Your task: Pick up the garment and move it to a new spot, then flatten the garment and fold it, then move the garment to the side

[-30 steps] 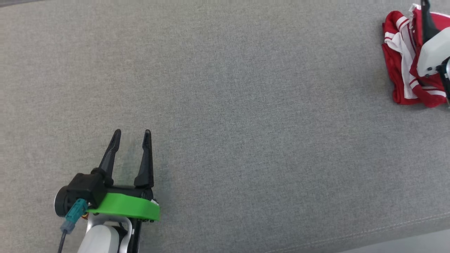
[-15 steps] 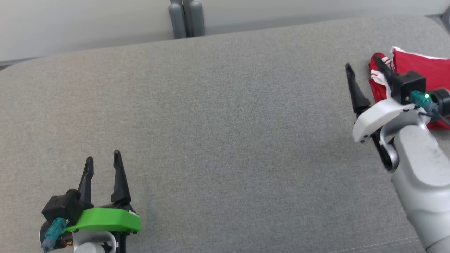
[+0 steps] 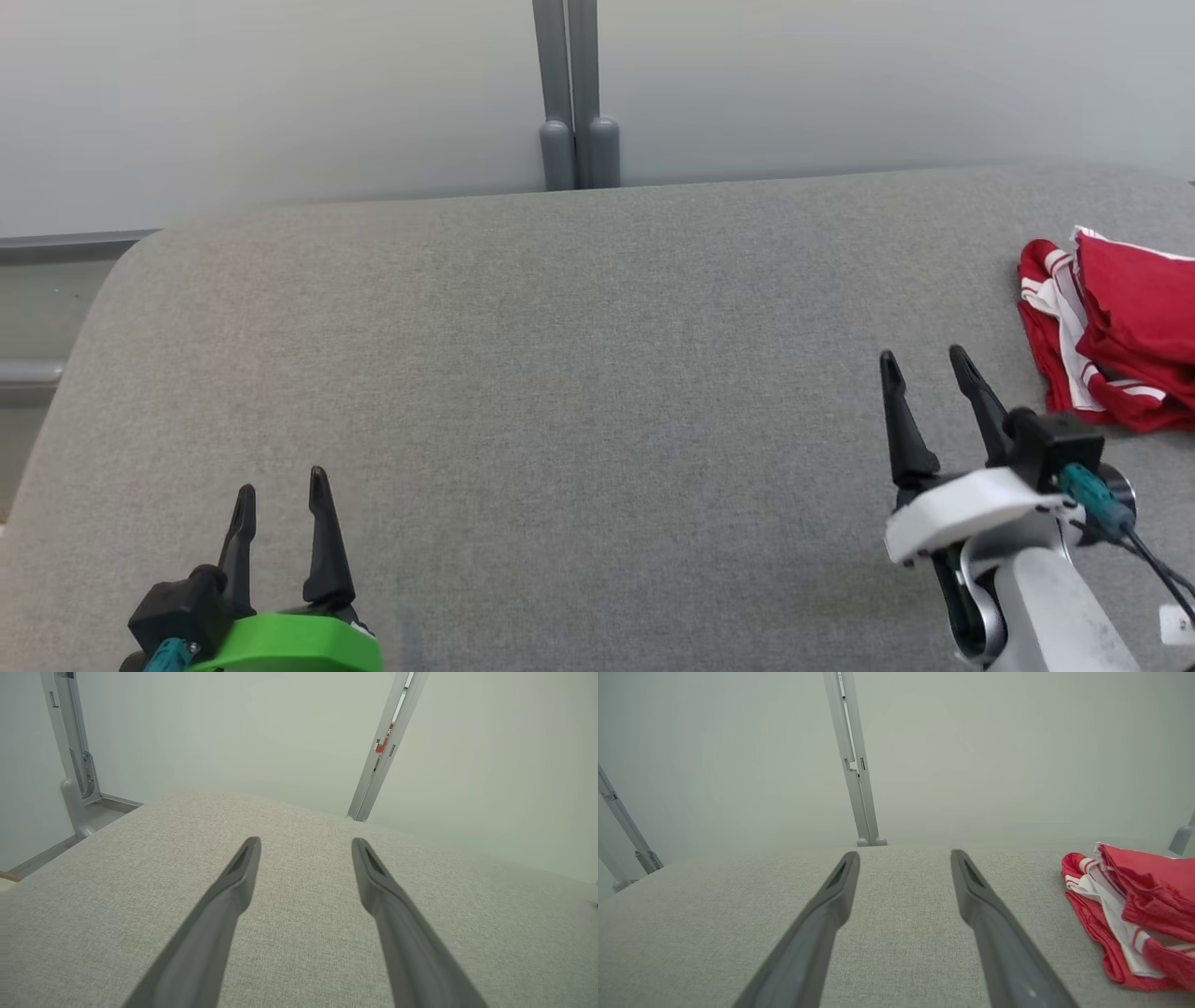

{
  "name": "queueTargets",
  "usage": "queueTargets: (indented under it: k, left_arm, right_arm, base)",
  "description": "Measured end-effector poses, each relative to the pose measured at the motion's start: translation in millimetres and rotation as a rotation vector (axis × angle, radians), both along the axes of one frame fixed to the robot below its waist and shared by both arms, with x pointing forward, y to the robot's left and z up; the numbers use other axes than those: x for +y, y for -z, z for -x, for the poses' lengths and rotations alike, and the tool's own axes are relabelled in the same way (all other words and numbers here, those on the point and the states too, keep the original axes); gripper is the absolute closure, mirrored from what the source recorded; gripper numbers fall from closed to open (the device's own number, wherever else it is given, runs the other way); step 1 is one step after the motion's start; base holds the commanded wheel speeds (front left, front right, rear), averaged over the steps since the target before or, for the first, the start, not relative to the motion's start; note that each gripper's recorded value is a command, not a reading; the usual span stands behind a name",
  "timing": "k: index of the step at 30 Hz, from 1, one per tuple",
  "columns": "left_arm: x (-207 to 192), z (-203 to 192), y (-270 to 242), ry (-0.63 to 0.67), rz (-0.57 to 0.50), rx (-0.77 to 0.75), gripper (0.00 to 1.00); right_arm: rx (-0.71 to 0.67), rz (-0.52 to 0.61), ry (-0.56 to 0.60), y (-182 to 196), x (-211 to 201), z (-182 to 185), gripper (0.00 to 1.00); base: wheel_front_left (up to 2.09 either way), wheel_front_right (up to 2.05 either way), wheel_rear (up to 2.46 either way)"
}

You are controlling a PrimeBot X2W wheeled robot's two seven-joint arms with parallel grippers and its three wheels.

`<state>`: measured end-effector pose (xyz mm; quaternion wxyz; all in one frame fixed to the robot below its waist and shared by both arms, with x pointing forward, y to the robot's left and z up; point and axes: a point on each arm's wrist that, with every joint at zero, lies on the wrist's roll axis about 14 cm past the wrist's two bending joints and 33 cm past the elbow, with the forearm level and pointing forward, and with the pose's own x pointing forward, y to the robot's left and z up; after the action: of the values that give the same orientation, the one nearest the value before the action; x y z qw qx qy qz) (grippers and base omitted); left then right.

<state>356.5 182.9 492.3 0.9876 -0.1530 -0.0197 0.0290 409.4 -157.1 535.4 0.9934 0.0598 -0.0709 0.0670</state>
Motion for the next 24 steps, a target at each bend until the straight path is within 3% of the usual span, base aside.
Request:
queueTargets:
  k: [7,24]
  left_arm:
    - [4,10,2,-0.012,-0.015,0.007,0.00]
    - [-11,6,13,0.038,-0.036,0.042,0.00]
  right_arm:
    - [0.023,-0.035,-0.019,12,9,23,0.00]
    - [0.034,-0.049,-0.011,16,6,26,0.00]
  base:
    - [0.00,0.00,0.00]
    - [0.00,0.00,0.00]
